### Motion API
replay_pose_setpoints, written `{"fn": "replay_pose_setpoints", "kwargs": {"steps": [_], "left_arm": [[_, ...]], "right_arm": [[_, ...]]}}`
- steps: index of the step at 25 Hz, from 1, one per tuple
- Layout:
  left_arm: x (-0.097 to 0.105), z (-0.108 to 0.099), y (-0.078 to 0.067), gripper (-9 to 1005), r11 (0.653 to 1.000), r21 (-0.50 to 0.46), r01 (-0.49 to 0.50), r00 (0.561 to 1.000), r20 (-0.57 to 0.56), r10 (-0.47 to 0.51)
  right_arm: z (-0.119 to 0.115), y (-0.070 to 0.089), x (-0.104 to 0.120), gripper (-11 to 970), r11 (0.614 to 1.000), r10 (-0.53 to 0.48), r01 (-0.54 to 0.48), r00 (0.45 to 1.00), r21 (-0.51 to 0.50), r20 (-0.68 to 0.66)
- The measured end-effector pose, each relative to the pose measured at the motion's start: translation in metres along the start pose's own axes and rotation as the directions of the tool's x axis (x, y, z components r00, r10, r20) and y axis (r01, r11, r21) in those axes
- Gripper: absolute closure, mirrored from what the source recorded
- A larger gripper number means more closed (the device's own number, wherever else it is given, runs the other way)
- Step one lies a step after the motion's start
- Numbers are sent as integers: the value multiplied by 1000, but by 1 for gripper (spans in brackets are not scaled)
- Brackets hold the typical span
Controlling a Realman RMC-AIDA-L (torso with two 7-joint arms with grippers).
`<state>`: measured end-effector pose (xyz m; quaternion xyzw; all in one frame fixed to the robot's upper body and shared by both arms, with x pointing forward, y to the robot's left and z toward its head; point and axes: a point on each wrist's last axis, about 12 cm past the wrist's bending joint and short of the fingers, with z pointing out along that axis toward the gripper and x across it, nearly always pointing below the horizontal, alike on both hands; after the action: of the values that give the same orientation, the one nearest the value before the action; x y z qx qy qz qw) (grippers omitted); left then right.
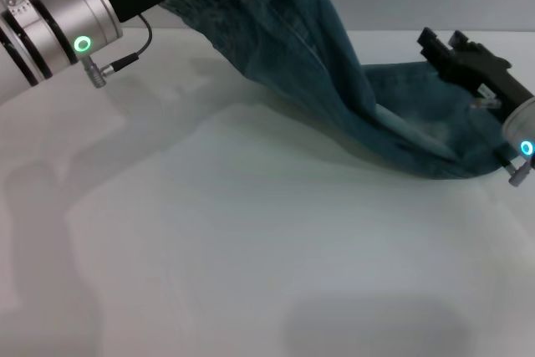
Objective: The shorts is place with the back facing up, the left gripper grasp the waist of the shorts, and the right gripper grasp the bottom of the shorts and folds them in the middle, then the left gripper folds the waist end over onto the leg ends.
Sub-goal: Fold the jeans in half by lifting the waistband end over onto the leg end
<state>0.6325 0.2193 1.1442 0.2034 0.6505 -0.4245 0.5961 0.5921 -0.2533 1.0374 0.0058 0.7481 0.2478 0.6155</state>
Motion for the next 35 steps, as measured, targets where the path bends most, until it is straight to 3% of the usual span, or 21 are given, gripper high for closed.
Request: {"fn": "replay_pose_setpoints", "kwargs": {"steps": [9, 17, 28, 35], "left_arm": [[-15, 11, -6, 938, 998, 55, -8, 999, 37, 6], [-23, 16, -9, 939, 996, 85, -18, 999, 51, 14], [-25, 20, -12, 938, 995, 100, -20, 999, 46, 16], [-24, 21, -12, 940, 995, 97, -21, 999, 42, 17]], "right_arm": [[15, 22, 8, 392, 998, -12, 7, 997, -66, -72], [27, 44, 9, 392, 983, 24, -51, 987, -174, -157], [39, 83, 9, 391, 923, 58, -160, 957, -350, -284], [42, 98, 7, 391, 891, 54, -185, 950, -414, -308]]}}
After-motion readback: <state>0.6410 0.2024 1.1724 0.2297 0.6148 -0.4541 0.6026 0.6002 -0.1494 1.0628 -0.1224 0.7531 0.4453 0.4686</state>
